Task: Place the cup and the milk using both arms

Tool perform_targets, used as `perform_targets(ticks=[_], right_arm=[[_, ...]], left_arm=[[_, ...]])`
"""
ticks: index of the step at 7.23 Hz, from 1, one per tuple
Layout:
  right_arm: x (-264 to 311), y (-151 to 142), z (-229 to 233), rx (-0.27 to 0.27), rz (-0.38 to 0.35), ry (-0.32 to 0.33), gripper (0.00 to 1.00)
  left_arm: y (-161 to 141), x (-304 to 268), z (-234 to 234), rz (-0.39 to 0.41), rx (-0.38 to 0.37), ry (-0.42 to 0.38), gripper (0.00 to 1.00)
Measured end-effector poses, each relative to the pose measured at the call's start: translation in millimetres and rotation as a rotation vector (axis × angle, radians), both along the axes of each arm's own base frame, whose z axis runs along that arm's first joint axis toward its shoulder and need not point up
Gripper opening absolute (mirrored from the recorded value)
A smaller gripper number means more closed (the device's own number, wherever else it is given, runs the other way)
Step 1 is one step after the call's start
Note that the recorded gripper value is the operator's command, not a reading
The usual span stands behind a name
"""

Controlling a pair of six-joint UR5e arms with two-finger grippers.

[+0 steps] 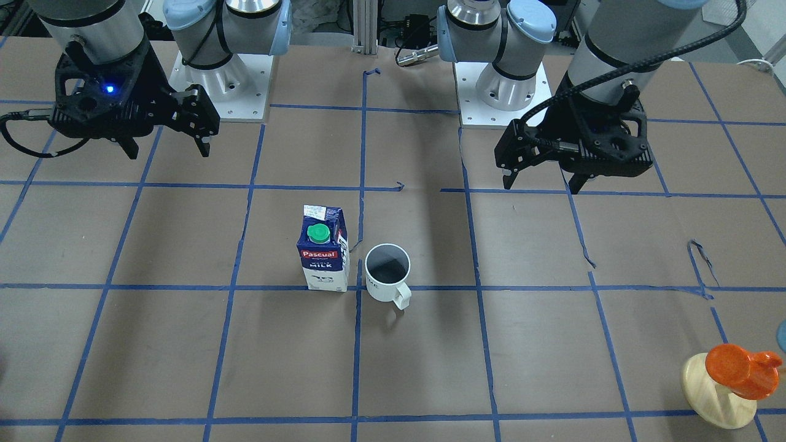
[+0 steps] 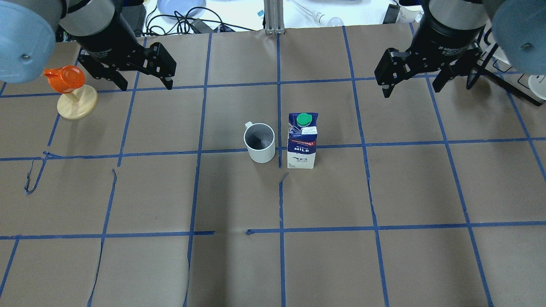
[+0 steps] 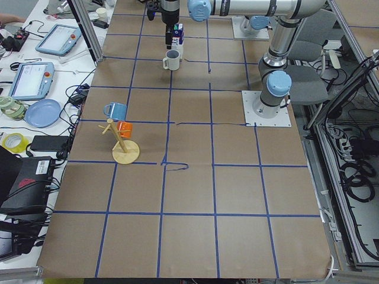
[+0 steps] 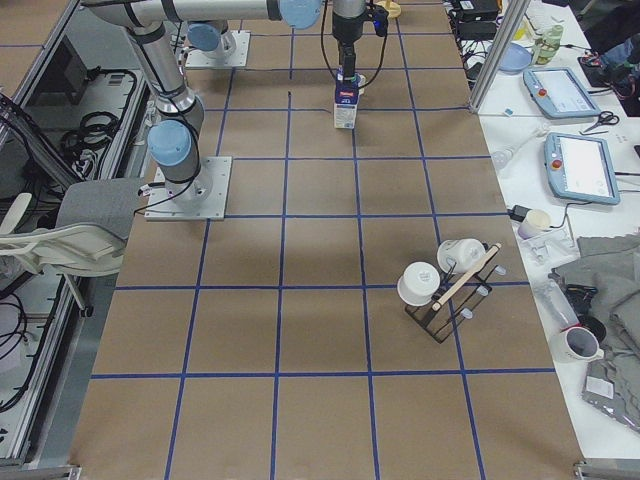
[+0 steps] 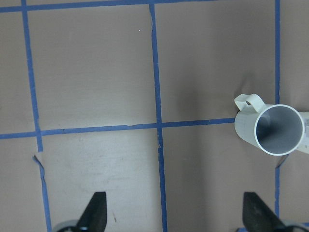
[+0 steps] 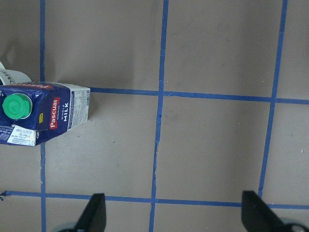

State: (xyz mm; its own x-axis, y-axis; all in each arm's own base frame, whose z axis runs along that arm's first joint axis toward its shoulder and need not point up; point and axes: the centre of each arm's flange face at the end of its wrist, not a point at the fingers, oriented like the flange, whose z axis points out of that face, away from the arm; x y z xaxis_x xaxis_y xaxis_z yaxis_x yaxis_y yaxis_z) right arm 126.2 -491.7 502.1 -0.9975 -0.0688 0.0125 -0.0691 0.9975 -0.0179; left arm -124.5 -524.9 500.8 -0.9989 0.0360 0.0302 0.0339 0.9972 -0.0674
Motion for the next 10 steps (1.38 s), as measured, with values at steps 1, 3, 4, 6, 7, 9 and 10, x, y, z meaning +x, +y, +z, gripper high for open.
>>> perform_targets(ticks=[1,3,4,6,7,9,10], right_arm=[[0.0,0.1,0.0,0.000,0.000,0.000,1.00],[0.0,-0.1,-0.8,0.003,-0.001,0.000,1.00],[0.0,0.0,-0.9,0.004,-0.001,0.000,1.00],[-0.2,0.1,-0.9,0.004,-0.001,0.000,1.00],[-0.2,0.0,-1.0,0.005,-0.001,0.000,1.00],[-0.4,-0.1,-0.9,0.005,-0.002,0.000,1.00],[-0.4,-0.2,-0.8,0.004,-0.002,0.000,1.00]], left_arm=[[5.1,0.9,9.1,0.002,-0.001,-0.007,1.00],[10.8,1.5,14.6,0.003,0.009,-0.013,1.00],[10.9,1.6,13.1,0.003,0.013,-0.013,1.00],[10.9,1.7,12.2,0.002,0.013,-0.014,1.00],[11.5,1.7,11.9,0.001,0.013,-0.014,1.00],[12.4,1.7,12.5,0.000,0.011,-0.014,1.00],[12.6,1.7,12.4,0.000,0.012,-0.014,1.00]])
